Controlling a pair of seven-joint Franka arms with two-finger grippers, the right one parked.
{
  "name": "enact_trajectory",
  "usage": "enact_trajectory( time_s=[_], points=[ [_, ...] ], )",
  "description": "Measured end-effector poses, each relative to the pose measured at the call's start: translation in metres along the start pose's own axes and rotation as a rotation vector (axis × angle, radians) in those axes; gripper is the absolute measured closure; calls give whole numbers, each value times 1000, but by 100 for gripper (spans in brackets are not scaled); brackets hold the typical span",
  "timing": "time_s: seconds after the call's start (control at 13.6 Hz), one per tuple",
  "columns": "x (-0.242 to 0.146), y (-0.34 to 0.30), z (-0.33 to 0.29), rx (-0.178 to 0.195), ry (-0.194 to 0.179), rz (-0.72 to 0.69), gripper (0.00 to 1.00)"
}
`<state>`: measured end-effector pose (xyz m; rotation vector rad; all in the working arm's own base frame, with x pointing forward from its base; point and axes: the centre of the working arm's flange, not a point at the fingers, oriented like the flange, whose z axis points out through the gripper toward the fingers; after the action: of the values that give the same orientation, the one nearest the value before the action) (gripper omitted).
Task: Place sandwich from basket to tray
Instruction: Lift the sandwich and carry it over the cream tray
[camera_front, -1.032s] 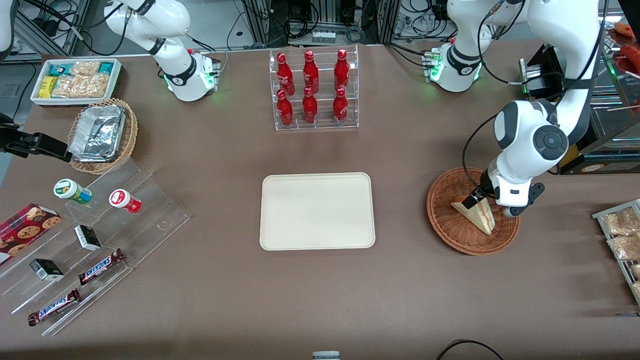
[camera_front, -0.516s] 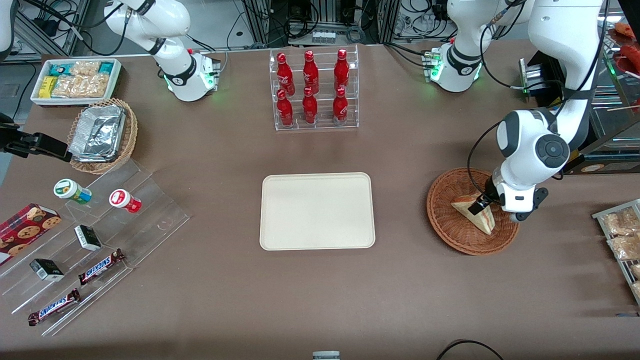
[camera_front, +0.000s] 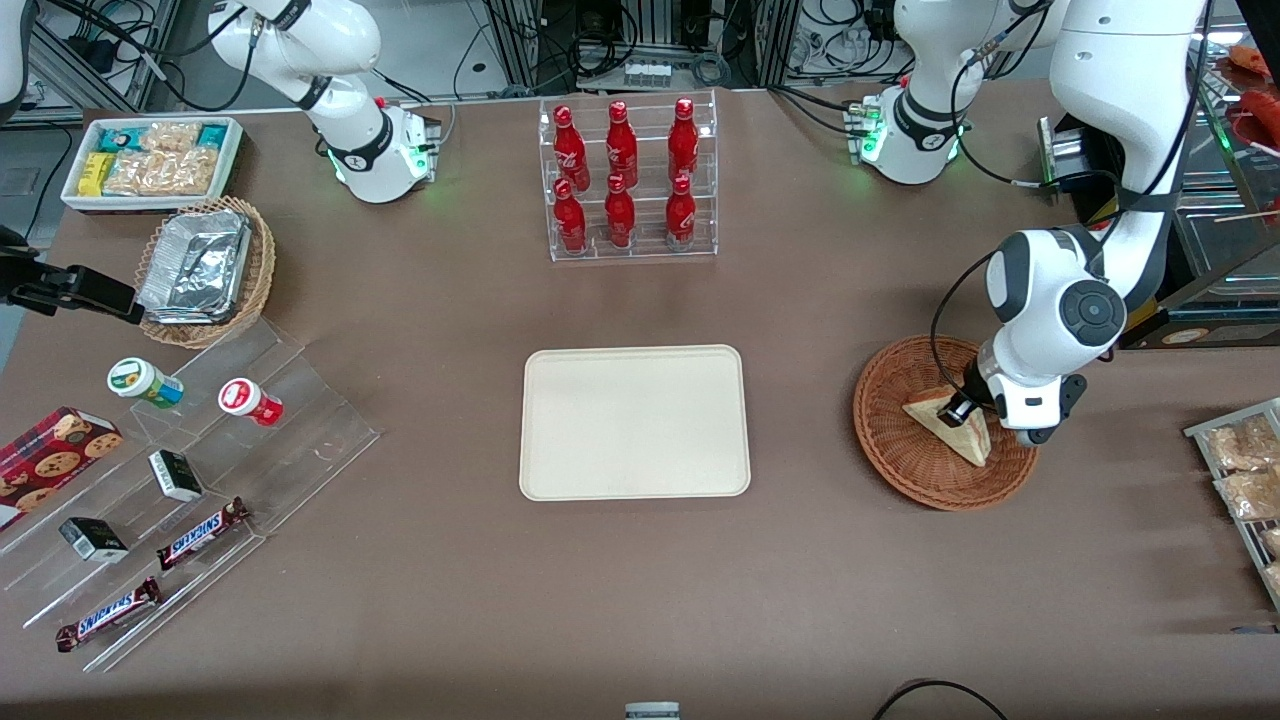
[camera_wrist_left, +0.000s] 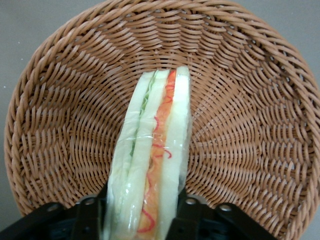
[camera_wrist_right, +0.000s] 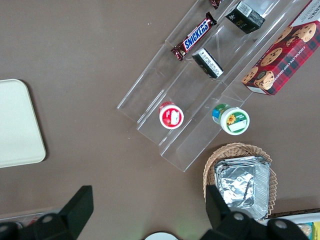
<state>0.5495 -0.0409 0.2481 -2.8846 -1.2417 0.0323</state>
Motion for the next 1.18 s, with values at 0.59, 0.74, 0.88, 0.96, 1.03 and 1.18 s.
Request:
enact_trajectory(
  time_s=[0.59, 0.74, 0.88, 0.96, 1.03, 1.18],
  points=[
    [-26, 63, -109, 106, -43, 130, 83],
    [-63, 97, -141, 104, -33, 196, 84],
    [-109, 129, -155, 92, -18, 263, 84],
    [-134, 143, -157, 87, -11, 303, 84],
    [-159, 157, -157, 85, -7, 346, 84],
    [-208, 186, -147, 87, -2, 430, 84]
  ],
)
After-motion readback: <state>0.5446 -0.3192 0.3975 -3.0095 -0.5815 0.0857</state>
